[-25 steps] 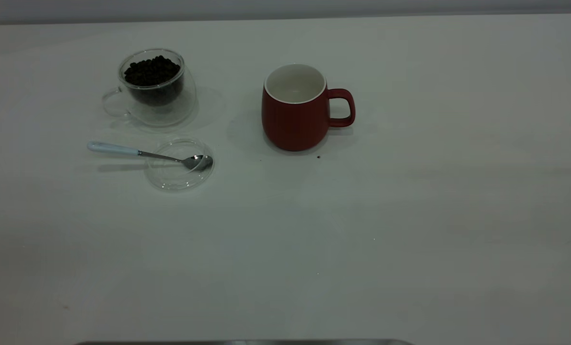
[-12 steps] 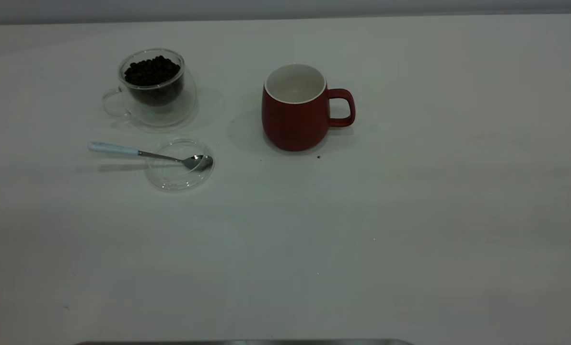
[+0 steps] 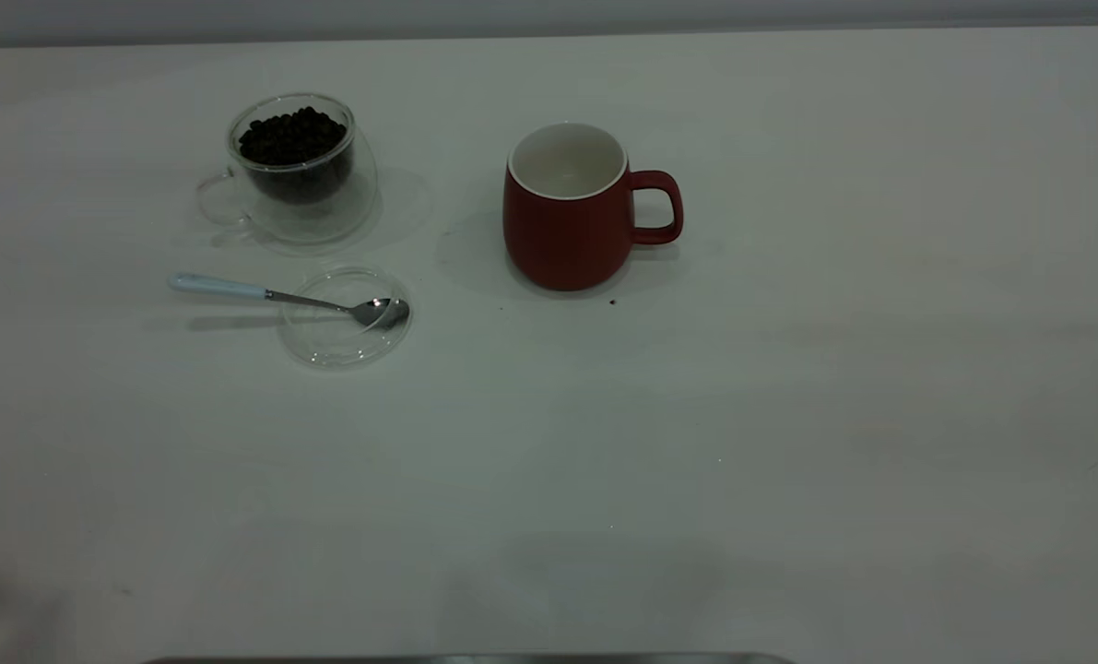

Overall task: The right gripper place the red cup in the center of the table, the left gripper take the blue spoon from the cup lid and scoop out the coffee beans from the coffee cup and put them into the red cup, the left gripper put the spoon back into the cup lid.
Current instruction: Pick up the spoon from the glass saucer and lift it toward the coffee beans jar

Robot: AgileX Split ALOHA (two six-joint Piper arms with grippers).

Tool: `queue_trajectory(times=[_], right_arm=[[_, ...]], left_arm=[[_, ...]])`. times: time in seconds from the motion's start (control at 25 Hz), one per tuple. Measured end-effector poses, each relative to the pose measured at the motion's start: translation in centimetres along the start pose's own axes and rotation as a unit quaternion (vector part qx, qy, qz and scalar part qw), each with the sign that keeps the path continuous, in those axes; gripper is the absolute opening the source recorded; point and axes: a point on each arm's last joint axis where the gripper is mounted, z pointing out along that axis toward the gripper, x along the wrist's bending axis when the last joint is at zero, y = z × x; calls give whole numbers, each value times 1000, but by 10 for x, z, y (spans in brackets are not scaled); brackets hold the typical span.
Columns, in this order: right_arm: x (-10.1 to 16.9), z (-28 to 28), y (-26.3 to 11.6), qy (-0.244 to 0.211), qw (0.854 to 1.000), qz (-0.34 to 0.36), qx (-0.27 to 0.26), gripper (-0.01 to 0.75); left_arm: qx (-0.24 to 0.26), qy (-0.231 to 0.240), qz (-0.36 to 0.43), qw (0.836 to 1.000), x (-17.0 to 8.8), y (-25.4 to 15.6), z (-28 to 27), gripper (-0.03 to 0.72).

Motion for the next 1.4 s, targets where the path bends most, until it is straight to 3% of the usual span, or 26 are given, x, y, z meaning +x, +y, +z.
queue_trajectory(times=[0.2,0.4,0.56,0.72,0.96,1.4], right_arm=[[0,0,0,0,1000,0,0,591],[0,0,0,0,1000,1,0,591],[0,0,0,0,1000,1,0,591],[0,0,0,0,1000,0,0,591],[0,0,0,0,1000,0,0,591],[0,0,0,0,1000,0,0,591]], left_arm=[[48,-61,29,997,-10,41,29,563],[86,-93,26,992,-8,85,62,563],[122,-122,-13,985,20,112,89,563],[129,-190,-52,972,57,130,114,563],[166,-250,-102,948,114,121,171,563],[236,-302,-90,919,159,91,292,563]])
